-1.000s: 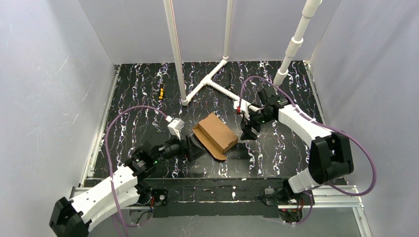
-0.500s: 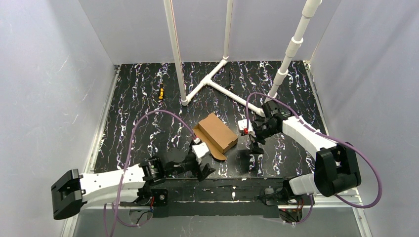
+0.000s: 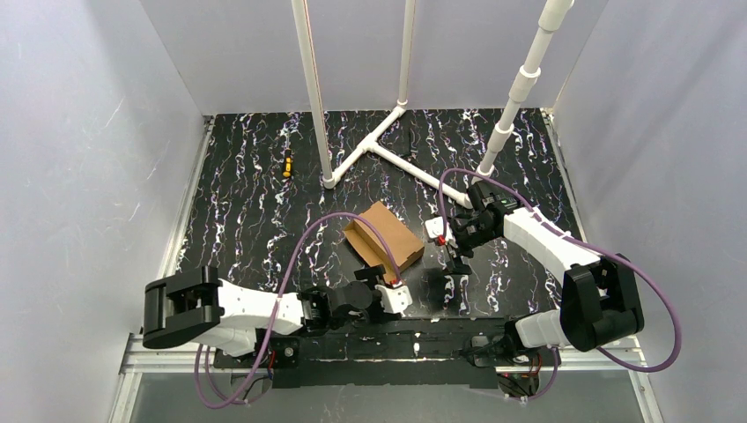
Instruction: Fold the paper box
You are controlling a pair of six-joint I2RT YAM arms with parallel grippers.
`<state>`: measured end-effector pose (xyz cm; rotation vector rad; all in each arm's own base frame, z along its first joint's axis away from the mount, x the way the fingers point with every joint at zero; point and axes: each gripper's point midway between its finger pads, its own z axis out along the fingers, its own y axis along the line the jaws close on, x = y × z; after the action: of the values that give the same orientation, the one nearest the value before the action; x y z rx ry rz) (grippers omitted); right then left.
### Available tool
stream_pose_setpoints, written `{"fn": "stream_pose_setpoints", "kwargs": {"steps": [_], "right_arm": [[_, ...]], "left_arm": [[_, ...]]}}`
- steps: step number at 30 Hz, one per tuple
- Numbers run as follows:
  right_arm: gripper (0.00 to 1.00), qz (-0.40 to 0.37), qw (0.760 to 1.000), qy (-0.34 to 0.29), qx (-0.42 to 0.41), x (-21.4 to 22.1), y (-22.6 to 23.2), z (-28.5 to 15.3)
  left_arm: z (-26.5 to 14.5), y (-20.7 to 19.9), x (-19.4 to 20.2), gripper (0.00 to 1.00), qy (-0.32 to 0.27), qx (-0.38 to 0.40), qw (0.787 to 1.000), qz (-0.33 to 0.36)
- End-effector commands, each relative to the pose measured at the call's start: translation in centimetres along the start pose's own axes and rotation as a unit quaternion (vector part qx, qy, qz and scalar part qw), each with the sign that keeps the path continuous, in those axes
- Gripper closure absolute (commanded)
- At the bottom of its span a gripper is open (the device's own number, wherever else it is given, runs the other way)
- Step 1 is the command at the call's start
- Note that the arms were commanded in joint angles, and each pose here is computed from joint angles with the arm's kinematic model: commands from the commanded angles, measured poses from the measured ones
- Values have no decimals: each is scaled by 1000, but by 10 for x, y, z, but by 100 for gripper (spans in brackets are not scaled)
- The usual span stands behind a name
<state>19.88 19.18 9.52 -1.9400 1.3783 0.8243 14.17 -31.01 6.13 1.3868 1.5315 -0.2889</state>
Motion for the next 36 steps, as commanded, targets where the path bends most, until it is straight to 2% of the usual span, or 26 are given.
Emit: {"fn": "stream_pose_setpoints", "kwargs": {"steps": [1, 11, 14, 22, 36], "right_arm": [[2, -14, 1000, -16, 3, -10, 2, -4], [2, -13, 1000, -16, 3, -9, 2, -3], [2, -10, 1000, -17, 1, -9, 3, -2], [2, -8, 1000, -18, -2, -7, 4, -1], [2, -7, 1000, -20, -8, -7, 6, 0]], "left_arm": [[8, 21, -31, 29, -39, -51, 998, 14], [24, 7, -25, 48, -36, -31, 999, 18], [28, 5, -20, 50, -30, -31, 999, 21], [37, 7, -15, 64, -30, -54, 998, 14], [45, 2, -14, 76, -38, -51, 998, 3]]}}
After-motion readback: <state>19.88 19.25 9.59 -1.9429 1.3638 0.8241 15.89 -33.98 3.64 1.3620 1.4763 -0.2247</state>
